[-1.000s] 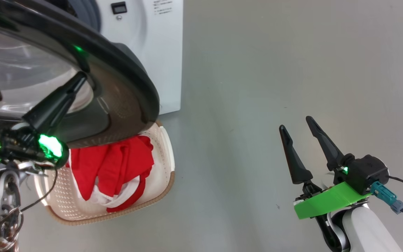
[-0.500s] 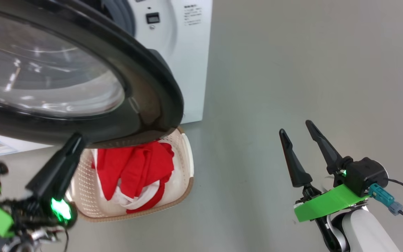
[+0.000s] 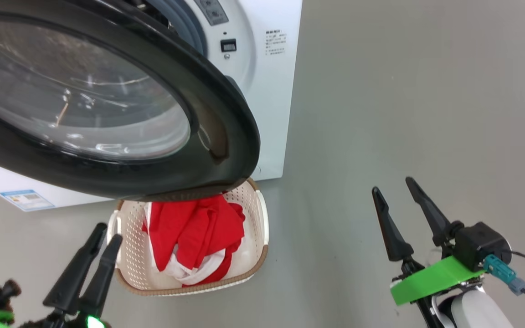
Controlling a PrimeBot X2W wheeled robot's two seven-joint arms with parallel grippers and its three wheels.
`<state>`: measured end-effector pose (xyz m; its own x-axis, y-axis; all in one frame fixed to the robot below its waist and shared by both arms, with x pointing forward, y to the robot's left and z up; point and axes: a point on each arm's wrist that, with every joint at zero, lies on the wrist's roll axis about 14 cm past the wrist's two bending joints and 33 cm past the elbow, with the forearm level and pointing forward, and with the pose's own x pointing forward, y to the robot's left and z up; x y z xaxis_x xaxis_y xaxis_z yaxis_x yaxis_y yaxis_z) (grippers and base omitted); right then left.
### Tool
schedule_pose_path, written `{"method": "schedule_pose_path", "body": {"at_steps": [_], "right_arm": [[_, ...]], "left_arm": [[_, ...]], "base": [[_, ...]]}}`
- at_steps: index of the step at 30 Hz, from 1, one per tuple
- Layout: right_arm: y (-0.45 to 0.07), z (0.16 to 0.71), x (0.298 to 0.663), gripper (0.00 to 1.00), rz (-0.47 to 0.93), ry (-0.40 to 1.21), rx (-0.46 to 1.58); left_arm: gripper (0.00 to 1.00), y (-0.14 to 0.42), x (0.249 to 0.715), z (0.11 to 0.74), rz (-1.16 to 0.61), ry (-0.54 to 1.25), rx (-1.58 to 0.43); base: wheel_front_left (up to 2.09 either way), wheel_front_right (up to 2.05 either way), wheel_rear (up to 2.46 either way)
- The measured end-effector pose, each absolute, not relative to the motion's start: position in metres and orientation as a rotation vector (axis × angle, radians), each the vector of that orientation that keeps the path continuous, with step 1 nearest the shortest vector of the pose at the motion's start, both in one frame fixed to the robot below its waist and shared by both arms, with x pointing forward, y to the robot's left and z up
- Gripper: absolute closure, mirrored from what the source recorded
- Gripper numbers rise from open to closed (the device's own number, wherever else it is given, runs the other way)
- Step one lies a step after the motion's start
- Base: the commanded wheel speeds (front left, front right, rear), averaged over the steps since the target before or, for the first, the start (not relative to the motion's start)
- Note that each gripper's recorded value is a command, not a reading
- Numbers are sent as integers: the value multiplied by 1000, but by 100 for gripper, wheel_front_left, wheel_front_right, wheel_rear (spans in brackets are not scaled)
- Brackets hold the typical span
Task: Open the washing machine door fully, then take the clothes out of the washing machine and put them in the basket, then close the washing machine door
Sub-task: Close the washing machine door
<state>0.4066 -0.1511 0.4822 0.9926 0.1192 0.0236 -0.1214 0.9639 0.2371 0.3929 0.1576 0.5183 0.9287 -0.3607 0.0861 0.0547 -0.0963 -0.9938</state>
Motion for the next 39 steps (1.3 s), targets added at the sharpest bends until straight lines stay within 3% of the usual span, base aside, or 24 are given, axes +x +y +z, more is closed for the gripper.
{"method": "schedule_pose_path", "body": {"at_steps": [13,19,26,39], "right_arm": [[-160,483,386,0,95,-6,227],[-160,487,381,0,94,-19,227],[-164,496,380,0,85,-48,217],[-159,499,364,0,105,-53,194]], "left_arm": [[0,168,363,531,-154,29,-1569],[0,171,358,538,-87,-74,-1348],[0,183,347,532,-25,-144,-958],[0,190,337,536,46,-146,-369]], "base": [[0,0,0],[0,0,0],[0,0,0],[0,0,0]]}}
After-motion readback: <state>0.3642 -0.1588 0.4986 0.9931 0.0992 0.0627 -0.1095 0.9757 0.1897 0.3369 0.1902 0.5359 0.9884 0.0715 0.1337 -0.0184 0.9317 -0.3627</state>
